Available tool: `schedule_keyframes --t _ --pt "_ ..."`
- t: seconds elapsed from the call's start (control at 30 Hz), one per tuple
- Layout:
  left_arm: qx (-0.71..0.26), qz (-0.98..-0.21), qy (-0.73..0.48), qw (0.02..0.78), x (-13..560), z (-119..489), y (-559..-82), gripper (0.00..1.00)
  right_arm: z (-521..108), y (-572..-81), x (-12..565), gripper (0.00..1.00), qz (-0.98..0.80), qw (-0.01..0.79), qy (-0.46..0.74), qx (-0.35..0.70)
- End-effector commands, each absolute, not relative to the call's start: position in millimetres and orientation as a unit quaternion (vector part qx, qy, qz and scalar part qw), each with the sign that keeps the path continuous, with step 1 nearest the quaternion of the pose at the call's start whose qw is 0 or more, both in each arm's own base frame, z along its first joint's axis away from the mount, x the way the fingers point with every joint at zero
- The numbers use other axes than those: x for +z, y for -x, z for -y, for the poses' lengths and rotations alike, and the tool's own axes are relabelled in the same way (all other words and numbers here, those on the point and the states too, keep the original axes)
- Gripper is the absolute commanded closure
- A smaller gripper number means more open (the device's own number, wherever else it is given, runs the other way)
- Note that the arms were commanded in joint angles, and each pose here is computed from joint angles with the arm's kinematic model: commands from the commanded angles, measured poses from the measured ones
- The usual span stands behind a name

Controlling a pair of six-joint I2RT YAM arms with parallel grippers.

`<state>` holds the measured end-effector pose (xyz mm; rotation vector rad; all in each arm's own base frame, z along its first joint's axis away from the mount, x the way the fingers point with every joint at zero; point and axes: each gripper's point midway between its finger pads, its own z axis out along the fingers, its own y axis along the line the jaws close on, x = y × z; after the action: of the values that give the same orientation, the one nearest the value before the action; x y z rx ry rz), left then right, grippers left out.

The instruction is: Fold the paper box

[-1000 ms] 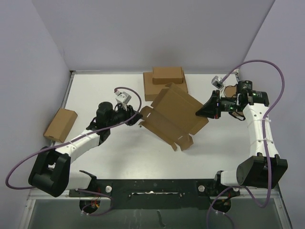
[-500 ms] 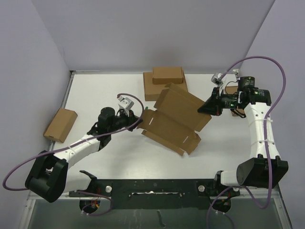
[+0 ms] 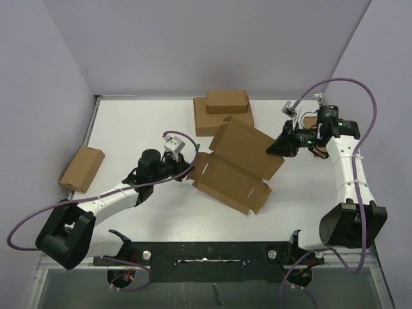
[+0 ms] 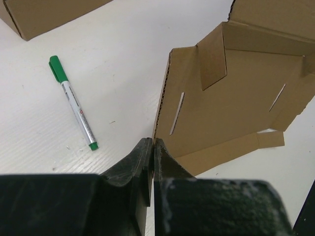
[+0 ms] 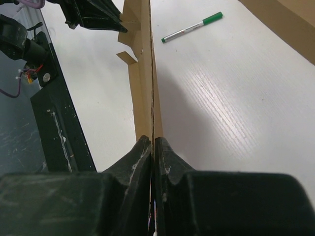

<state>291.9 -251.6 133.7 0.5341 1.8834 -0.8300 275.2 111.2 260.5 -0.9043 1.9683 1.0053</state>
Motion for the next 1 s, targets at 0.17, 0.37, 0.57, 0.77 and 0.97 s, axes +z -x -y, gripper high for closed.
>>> schedule_keyframes --t 0.17,0.37,0.57,0.77,0.97 --pt "-0.356 -0.75 -0.207 0.517 150 260 -302 1.0 -112 -281 250 0.89 -0.765 0.366 0.339 0.407" --pt "-0.356 -0.758 -0.19 0.512 148 259 -306 1.0 -114 -281 246 0.85 -0.764 0.36 0.331 0.42" --pt "-0.359 -0.762 -0.186 0.506 145 260 -305 1.0 -114 -283 245 0.86 -0.765 0.36 0.329 0.42" --pt "-0.363 -0.76 -0.195 0.503 146 262 -303 1.0 -116 -282 251 0.93 -0.757 0.369 0.333 0.423" --pt "-0.367 -0.757 -0.205 0.501 151 265 -302 1.0 -110 -283 262 1.0 -0.752 0.392 0.335 0.411"
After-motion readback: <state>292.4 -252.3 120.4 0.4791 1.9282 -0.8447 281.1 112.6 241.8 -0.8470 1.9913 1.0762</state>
